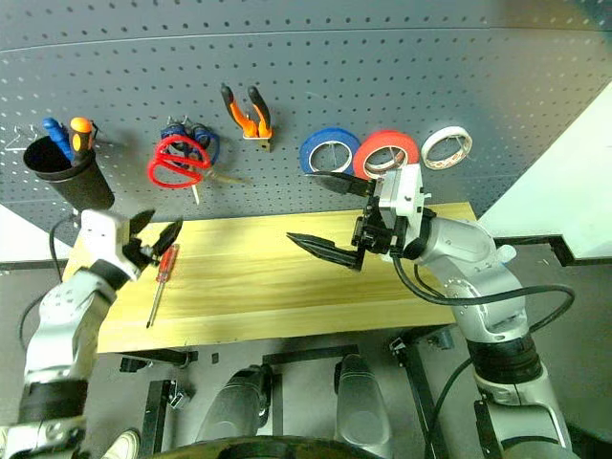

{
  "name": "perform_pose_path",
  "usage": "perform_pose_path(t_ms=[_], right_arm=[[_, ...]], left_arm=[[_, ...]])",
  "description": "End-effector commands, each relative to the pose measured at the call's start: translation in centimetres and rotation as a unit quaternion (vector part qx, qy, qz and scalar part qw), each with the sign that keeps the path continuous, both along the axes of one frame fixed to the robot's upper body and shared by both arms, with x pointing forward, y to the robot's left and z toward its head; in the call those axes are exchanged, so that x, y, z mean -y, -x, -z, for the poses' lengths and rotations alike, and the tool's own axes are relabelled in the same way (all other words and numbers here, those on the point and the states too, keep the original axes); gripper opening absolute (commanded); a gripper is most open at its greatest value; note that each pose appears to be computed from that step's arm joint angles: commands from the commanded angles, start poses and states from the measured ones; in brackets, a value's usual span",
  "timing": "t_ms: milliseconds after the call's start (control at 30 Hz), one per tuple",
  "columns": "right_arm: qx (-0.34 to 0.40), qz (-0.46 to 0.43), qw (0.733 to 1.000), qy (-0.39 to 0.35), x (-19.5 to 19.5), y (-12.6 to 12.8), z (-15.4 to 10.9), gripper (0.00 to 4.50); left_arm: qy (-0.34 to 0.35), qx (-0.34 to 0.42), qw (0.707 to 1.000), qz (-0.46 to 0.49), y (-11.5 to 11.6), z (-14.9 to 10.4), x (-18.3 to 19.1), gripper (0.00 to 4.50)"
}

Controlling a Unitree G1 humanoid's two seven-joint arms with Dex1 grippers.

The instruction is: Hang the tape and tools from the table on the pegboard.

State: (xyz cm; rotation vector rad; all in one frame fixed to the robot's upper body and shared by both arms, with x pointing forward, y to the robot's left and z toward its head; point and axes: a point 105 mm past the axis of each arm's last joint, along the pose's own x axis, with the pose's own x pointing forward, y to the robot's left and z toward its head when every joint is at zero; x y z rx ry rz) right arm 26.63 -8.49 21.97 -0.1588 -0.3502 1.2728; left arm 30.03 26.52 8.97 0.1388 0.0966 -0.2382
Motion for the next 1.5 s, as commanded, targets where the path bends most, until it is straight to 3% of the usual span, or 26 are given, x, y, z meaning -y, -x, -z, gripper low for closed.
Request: perform_pose_path(t_ms=[33, 167, 267, 533, 833, 1200, 1367, 1500], right_arm=[[0.022, -0.009, 1.0, 0.0, -0.1, 0.7, -0.8, 4.5], [0.015, -0.012, 1.0, 0.009, -0.3, 0.7, -0.2, 4.5], [0.008, -0.011, 1.0, 0.017, -0.3, 0.6, 0.4, 4.5], [-0.007, 0.006, 1.0, 0.027, 0.2, 0.7, 1.6, 4.5], [-0.01, 0.03, 0.999, 0.031, 0.9, 0.7, 2.0, 4.5], [-0.008, 0.036, 0.999, 0.035, 1.0, 0.4, 2.1, 4.5], [0.003, 0.039, 0.999, 0.037, 1.2, 0.1, 1.7, 4.5], [0.01, 0.033, 0.999, 0.018, 1.4, -0.2, 0.4, 4.5]], left_arm=[[-0.046, -0.113, 0.989, -0.081, 0.6, 3.2, -3.4, 3.39], [-0.039, -0.205, 0.97, -0.122, 0.6, 6.6, -4.2, 4.46], [-0.021, -0.251, 0.956, -0.151, -0.5, 8.0, -4.7, 4.46], [-0.015, -0.294, 0.945, -0.144, -3.8, 9.1, -4.4, 4.46], [-0.033, -0.354, 0.923, -0.148, -4.4, 10.9, -5.1, 4.46], [-0.018, -0.346, 0.928, -0.141, -4.5, 10.9, -5.3, 0.9], [-0.007, -0.268, 0.96, -0.086, -3.8, 8.6, -5.3, 0.78], [-0.011, -0.178, 0.984, -0.027, -0.9, 5.1, -5.0, 0.78]])
